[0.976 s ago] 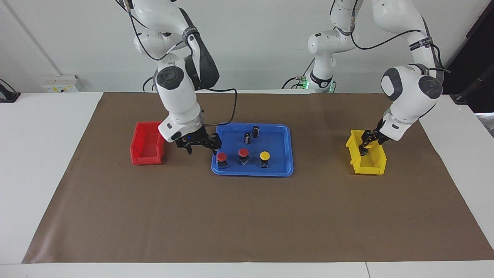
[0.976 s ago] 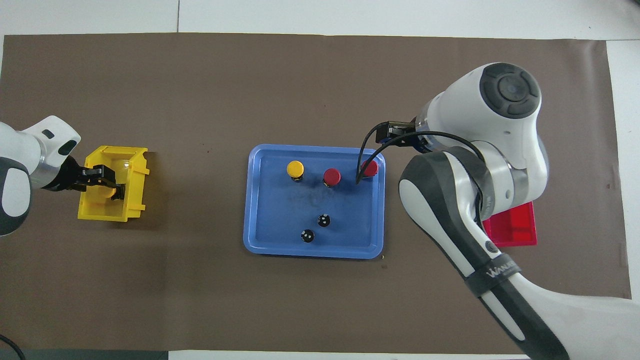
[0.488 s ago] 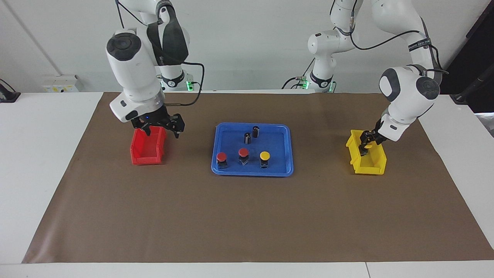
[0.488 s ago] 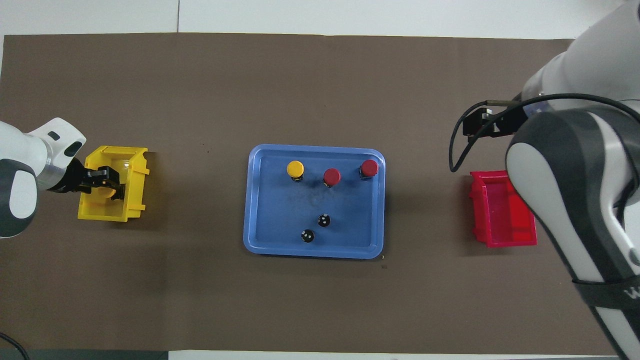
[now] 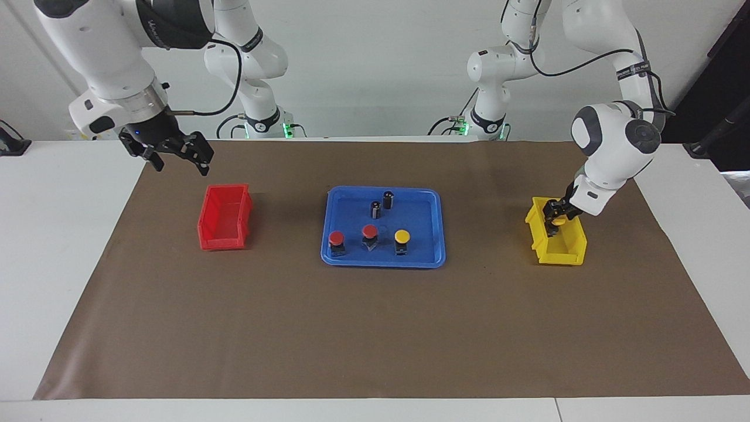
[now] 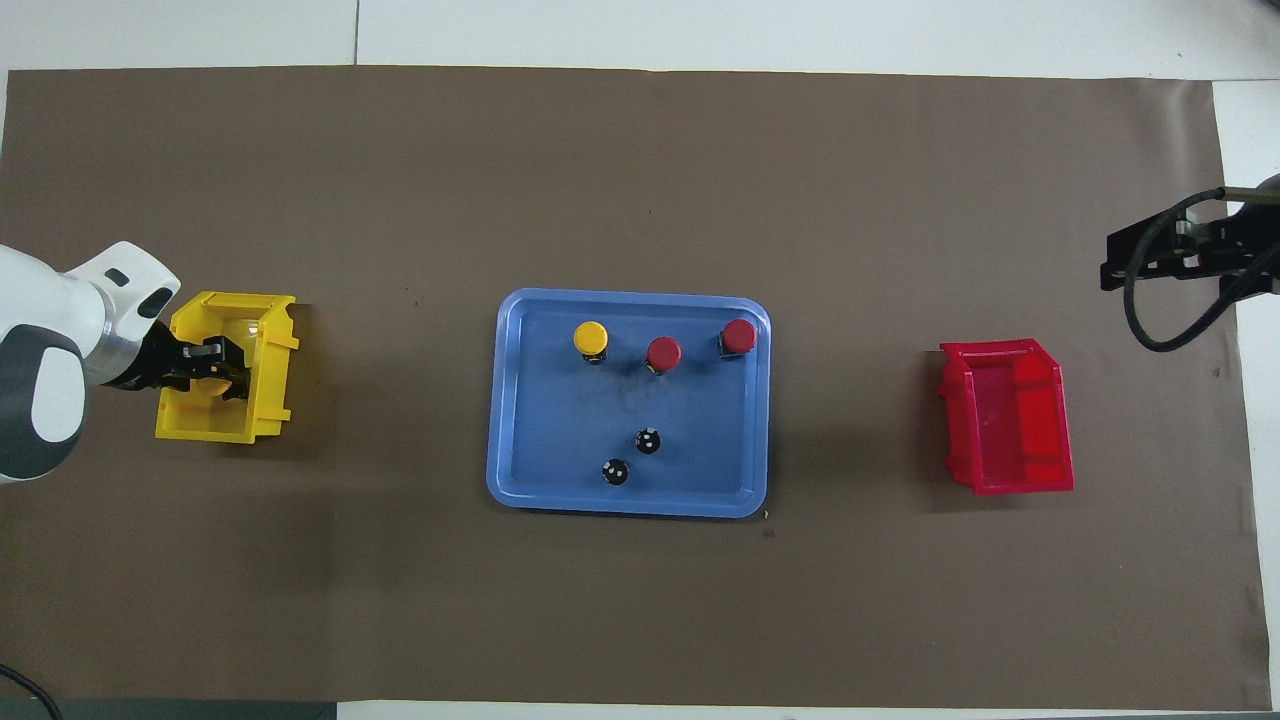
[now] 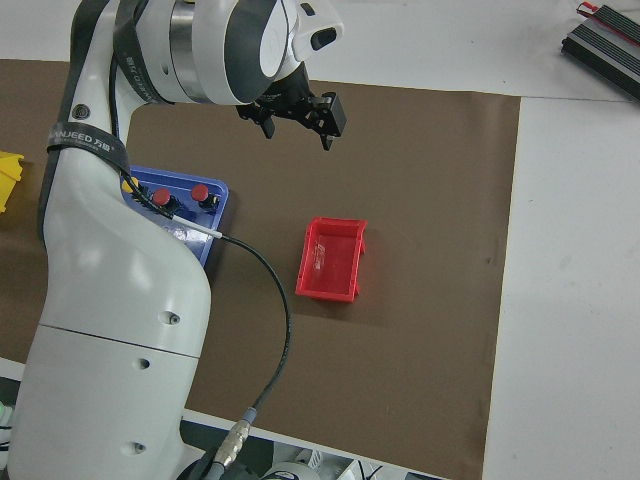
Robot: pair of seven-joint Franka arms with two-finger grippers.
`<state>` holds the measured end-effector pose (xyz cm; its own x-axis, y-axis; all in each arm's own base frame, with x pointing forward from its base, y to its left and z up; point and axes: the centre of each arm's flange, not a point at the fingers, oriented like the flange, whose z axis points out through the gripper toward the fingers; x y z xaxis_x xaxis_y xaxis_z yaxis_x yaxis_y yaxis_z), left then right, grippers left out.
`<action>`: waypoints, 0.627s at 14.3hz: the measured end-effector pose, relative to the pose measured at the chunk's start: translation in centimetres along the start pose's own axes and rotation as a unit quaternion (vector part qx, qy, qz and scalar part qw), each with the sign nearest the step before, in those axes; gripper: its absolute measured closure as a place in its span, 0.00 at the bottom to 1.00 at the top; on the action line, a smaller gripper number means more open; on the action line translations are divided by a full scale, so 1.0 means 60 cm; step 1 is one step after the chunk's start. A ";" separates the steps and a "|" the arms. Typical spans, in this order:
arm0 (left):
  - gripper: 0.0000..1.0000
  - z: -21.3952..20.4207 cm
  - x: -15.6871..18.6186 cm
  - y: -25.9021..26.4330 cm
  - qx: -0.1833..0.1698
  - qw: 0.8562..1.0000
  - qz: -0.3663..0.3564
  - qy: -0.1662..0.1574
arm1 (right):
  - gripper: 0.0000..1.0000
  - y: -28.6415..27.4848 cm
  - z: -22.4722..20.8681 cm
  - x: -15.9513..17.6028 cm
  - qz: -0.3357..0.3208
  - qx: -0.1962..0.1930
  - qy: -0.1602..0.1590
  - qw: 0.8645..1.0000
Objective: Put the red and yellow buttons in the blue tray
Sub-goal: 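Grasp the second yellow button while the right gripper withdraws, then carry the yellow button into the tray with the left gripper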
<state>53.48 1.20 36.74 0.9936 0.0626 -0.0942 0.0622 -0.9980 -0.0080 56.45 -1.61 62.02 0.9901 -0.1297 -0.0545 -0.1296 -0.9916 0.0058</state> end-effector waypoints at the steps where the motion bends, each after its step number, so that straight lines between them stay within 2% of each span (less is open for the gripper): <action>1: 0.41 0.000 0.000 0.000 0.000 1.000 -0.001 0.000 | 0.00 0.007 0.005 0.002 -0.001 0.000 -0.003 1.000; 3: 0.59 0.000 0.000 0.000 0.000 1.000 -0.001 0.000 | 0.00 0.001 0.015 0.005 -0.006 0.000 -0.009 1.000; 7: 0.59 -0.006 0.002 -0.001 0.000 1.000 -0.002 0.002 | 0.00 -0.012 0.031 -0.003 -0.013 -0.002 -0.021 1.000; 9: 0.59 -0.044 0.012 0.001 0.001 1.000 -0.001 -0.006 | 0.00 -0.011 0.034 -0.014 -0.013 -0.002 -0.024 1.000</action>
<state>54.46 1.21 39.27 0.9923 0.0655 -0.1053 0.0649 -0.9979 -0.0093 55.62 -0.85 60.01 0.9894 -0.1032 -0.1020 -0.1029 -0.9947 0.0083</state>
